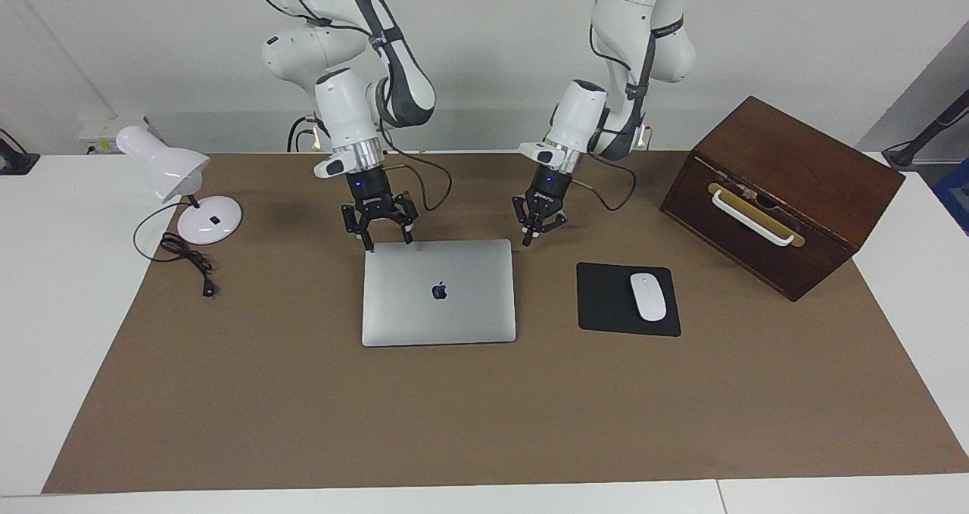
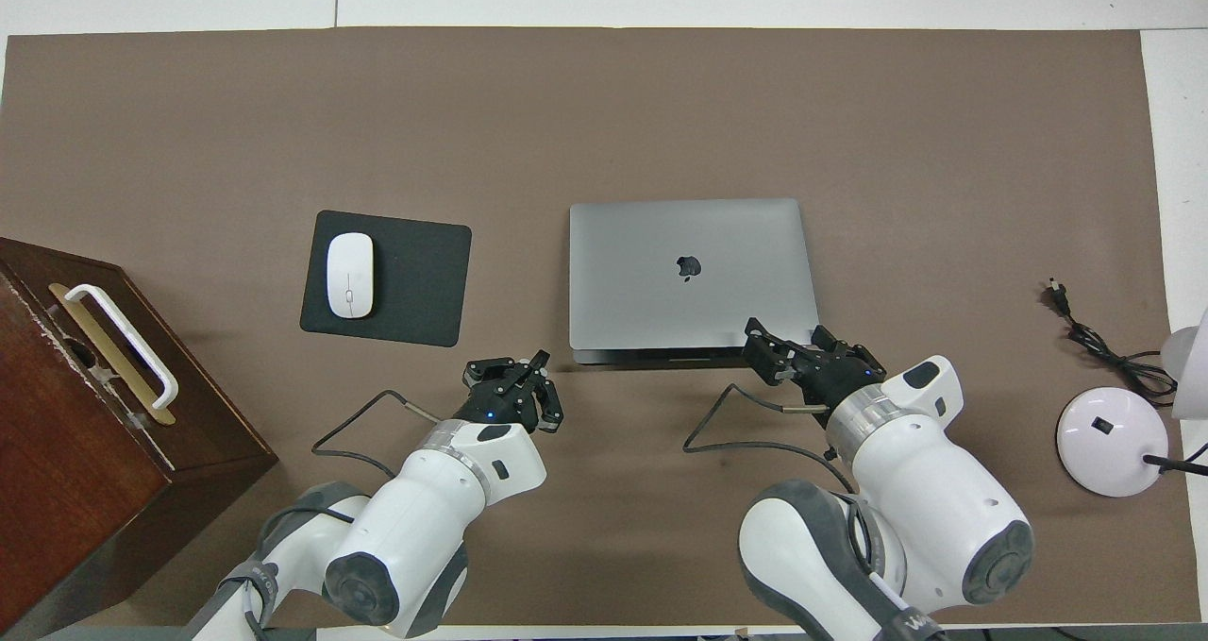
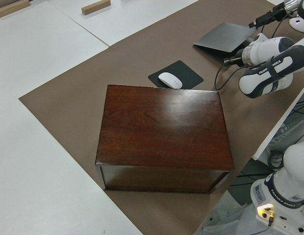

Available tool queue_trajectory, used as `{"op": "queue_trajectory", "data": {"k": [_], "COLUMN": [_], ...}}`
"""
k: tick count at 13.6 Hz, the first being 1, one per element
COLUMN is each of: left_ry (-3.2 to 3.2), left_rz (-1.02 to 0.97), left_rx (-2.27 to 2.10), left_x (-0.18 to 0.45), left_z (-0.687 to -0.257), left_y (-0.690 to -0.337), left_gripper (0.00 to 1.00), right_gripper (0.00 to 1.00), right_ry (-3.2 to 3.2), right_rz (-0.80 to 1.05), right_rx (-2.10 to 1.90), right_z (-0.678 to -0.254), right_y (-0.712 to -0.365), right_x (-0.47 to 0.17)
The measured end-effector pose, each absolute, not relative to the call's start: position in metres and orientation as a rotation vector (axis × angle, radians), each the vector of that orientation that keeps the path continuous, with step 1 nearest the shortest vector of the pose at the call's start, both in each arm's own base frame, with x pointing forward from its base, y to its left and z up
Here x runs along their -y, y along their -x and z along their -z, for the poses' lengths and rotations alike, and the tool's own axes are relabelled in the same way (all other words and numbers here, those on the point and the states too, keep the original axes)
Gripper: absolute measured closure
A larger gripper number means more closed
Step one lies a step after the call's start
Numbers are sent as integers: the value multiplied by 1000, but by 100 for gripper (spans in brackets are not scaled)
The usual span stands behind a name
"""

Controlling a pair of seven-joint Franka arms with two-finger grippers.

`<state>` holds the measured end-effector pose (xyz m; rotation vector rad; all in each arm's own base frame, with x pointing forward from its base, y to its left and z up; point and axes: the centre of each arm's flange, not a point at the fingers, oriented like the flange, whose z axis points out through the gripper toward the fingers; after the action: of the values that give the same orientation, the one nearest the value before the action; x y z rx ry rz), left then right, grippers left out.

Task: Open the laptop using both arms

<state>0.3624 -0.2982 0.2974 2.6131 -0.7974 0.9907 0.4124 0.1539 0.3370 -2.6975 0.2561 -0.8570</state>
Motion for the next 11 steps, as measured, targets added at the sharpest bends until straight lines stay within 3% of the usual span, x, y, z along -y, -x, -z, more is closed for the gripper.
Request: {"op": "queue_trajectory", "data": {"k": [11], "left_ry": [-2617], "left_rz": [-971], "left_rx": [801], "left_x": [335], "left_z": [-272], "left_y": [-387], "left_gripper": [99], "right_gripper": [0], "right_ry": [2689], "right_rz": [912], "right_rx": [-263], "right_z": [-341], "right_y": [-372], "right_x": [-154]}}
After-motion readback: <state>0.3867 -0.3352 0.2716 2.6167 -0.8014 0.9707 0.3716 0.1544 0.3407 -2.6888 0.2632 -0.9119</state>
